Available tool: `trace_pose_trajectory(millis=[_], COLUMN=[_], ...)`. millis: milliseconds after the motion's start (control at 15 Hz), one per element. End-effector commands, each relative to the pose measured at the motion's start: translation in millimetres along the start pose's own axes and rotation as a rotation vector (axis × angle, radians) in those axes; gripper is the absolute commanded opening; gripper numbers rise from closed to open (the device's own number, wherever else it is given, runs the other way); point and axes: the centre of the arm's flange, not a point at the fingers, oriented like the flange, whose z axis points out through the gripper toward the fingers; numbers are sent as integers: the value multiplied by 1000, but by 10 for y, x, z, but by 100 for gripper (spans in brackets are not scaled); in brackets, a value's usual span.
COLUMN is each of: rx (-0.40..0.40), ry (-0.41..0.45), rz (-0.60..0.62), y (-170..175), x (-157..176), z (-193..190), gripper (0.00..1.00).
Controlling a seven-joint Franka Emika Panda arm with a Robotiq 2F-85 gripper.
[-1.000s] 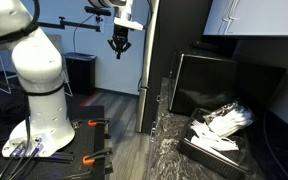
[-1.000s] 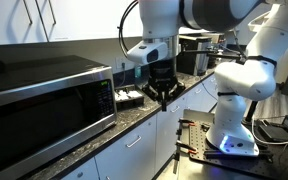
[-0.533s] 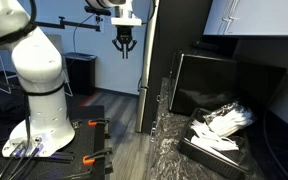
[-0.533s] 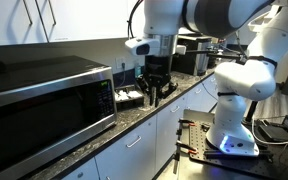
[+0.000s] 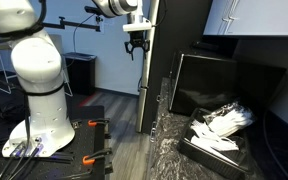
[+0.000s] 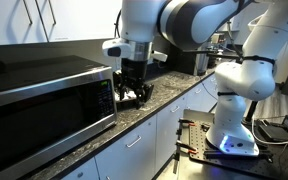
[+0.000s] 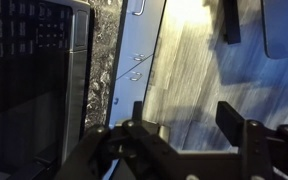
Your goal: Close the microwave door
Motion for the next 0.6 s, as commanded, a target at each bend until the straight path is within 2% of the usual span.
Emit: trace_pose_trajectory(millis=[0,200,267,533], rx=[-15,-20,4,2], ry=[24,39,34,37], rz=[35,27,20,16], y=[285,334,247,300], x=[300,451,285,367], z=[68,104,113,140], gripper=[100,100,100,100])
